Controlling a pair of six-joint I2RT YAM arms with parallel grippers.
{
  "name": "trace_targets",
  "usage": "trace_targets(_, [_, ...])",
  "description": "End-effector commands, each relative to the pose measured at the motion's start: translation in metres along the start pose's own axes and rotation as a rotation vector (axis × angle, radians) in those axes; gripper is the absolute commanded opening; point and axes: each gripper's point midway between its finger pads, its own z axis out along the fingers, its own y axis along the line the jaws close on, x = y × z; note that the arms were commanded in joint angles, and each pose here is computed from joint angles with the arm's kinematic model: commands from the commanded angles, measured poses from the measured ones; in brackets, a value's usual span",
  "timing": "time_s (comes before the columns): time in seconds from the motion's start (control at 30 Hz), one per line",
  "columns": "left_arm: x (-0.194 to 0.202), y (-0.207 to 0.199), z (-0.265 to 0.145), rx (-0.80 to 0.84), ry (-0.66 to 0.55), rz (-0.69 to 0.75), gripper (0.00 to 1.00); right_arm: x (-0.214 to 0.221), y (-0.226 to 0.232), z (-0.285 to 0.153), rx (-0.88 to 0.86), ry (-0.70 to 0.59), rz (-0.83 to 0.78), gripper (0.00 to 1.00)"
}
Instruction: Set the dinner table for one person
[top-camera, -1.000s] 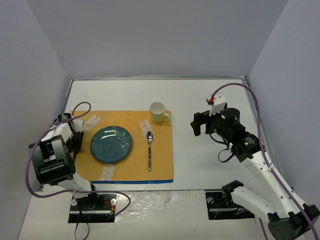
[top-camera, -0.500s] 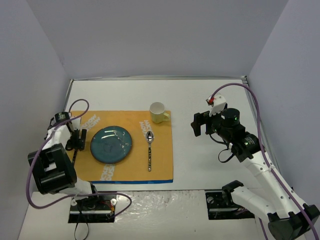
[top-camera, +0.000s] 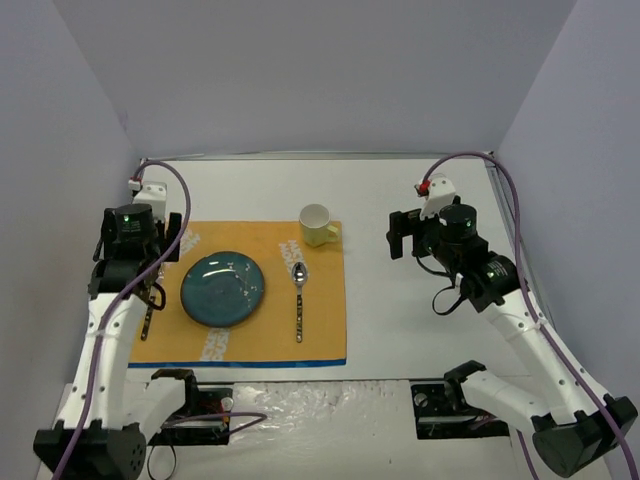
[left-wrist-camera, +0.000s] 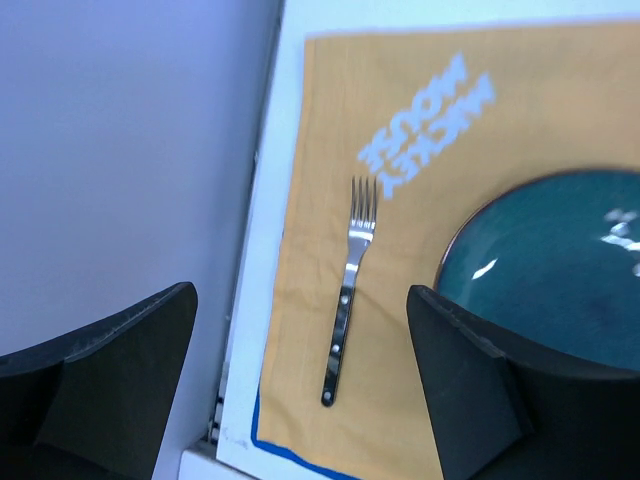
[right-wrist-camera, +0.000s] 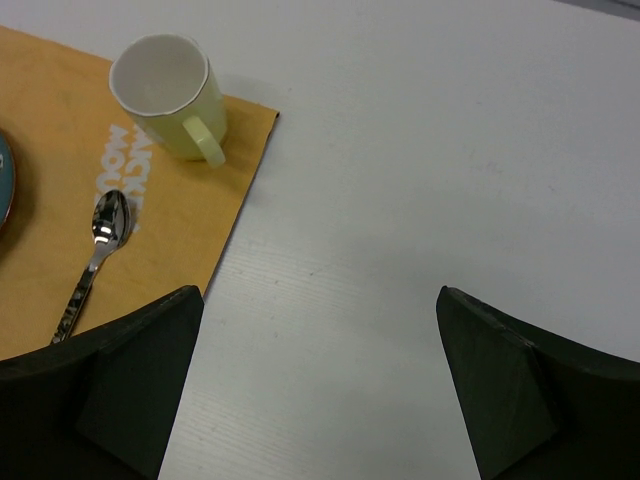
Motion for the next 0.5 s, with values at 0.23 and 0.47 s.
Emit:
trace_targets(0.23, [-0.083,0.045,-0.166,0.024,-0.477,-0.367,0.92,-0.110,-0.058,-0.074,0.329,-0.363,0.144,1.00])
trace_targets(0.47, [-0.045,0.063,-0.216,0.082,-0.584,-0.385,0.97,-0.119,-0.078,-0.143,0.422,-0.516,0.198,1.00])
